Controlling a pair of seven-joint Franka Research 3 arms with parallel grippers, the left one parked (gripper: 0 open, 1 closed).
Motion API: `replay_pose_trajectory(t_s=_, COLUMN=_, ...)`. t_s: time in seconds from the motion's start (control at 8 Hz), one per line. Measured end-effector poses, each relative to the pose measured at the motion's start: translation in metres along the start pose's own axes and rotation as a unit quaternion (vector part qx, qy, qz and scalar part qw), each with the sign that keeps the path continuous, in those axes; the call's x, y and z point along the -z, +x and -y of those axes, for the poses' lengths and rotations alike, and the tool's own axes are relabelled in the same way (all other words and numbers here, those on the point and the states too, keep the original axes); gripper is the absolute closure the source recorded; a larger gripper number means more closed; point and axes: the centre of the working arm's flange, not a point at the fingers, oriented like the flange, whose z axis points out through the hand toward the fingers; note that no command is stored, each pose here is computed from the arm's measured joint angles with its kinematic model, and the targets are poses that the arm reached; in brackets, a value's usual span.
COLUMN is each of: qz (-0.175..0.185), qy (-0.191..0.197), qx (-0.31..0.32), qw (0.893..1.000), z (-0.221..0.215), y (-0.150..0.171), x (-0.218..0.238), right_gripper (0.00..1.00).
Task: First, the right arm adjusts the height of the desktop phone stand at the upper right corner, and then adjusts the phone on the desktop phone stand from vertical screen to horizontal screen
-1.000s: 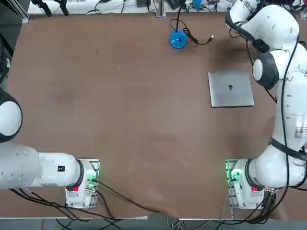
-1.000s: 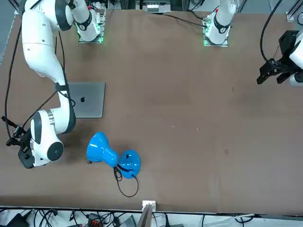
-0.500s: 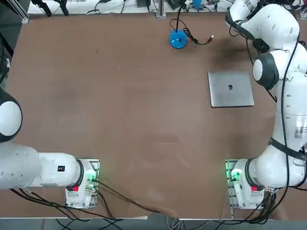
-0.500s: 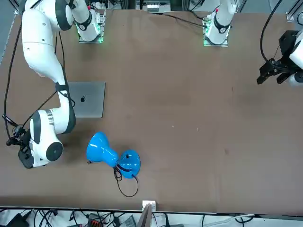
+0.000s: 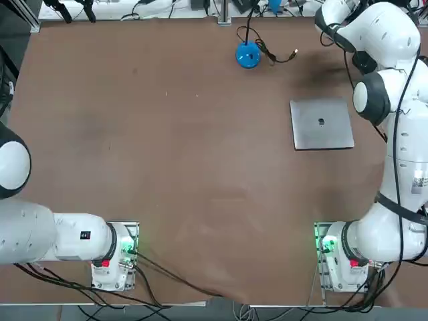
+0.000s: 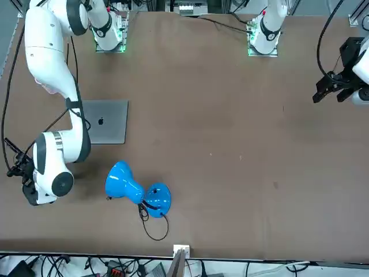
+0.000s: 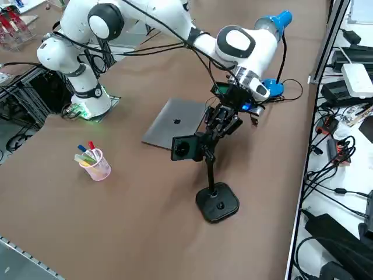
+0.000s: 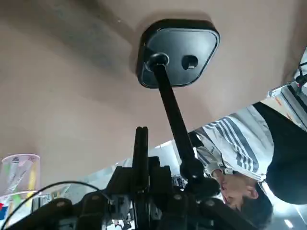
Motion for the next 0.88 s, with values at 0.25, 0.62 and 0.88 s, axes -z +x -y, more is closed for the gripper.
replay_pose_trajectory(t_s=0.25, qz=-0.006, qy=0.007, qx=-0.003, qw=1.0, z=-0.001, y=-0.004, x=0.003, right_gripper=0.78)
replay_pose_trajectory(t_s=0.62, qz=-0.013, qy=0.01, qx=-0.007, qw=1.0, z=-0.002, y=-0.008, x=0.006, right_gripper=0.84)
replay_pose_trajectory(t_s=0.88, qz=-0.026, qy=0.019, qx=-0.012, qw=0.999, z=-0.005, y=-0.014, x=0.01, right_gripper=0.84)
